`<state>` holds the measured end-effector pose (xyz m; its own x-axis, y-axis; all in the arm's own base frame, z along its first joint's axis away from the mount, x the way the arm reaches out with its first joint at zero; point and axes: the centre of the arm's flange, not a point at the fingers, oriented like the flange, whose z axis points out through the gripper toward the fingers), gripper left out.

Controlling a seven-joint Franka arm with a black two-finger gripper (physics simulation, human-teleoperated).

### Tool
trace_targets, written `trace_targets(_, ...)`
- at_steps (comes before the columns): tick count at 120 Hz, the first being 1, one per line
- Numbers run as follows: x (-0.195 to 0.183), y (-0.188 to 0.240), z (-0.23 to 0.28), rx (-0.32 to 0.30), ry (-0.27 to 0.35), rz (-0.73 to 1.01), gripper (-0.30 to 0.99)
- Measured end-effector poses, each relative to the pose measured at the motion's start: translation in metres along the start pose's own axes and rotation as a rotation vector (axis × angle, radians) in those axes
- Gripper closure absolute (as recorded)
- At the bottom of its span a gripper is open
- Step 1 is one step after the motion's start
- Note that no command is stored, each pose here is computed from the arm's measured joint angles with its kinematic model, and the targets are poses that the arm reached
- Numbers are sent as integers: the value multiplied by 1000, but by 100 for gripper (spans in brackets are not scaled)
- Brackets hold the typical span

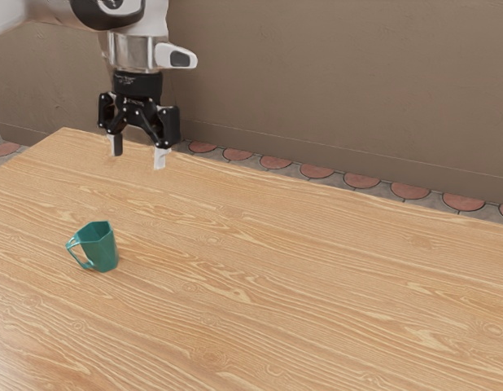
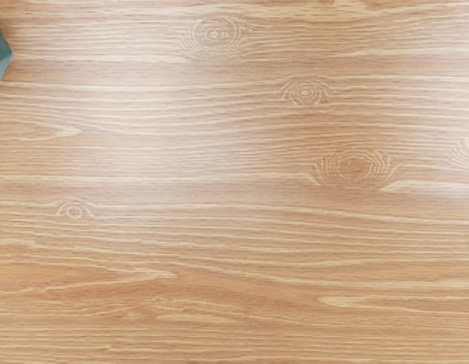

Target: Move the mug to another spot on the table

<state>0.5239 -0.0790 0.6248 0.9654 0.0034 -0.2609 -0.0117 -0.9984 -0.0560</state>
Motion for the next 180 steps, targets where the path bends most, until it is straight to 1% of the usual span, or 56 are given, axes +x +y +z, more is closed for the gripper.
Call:
trace_targets(13,-2,42,-2,12,67,76,0)
trace_targets(23,-13,77,-10,23,112,149,0)
trace_targets(31,-32,103,-19,23,149,218,0)
trace_targets(39,-57,128,-28,3,161,302,0)
trace_targets(45,-68,138,-31,33,170,393,0)
trace_targets(51,-72,135,-33,64,175,492,0)
trace_targets(57,-70,120,-33,85,175,588,0)
trace_targets(67,-62,87,-37,103,207,770,0)
trace_targets(73,-62,72,-35,114,217,882,0)
trace_targets(83,-70,41,-19,122,219,1069,0)
trace_targets(93,-85,7,-11,133,244,1236,0)
trace_targets(101,-97,-30,7,124,256,1325,0)
trace_targets(106,-98,-62,28,104,262,1348,0)
trace_targets(112,-101,-93,50,81,282,1377,0)
trace_targets(121,-115,-121,62,84,329,1439,0)
trace_targets(132,-125,-163,88,63,389,1457,0)
trace_targets(141,-128,-180,96,75,434,1493,0)
trace_targets(147,-132,-187,111,82,454,1509,0)
trace_targets(155,-136,-210,132,83,487,1484,0)
trace_targets(162,-132,-227,145,83,491,1453,0)
trace_targets(171,-135,-245,150,100,502,1401,0)
trace_targets(180,-146,-265,144,95,503,1325,0)
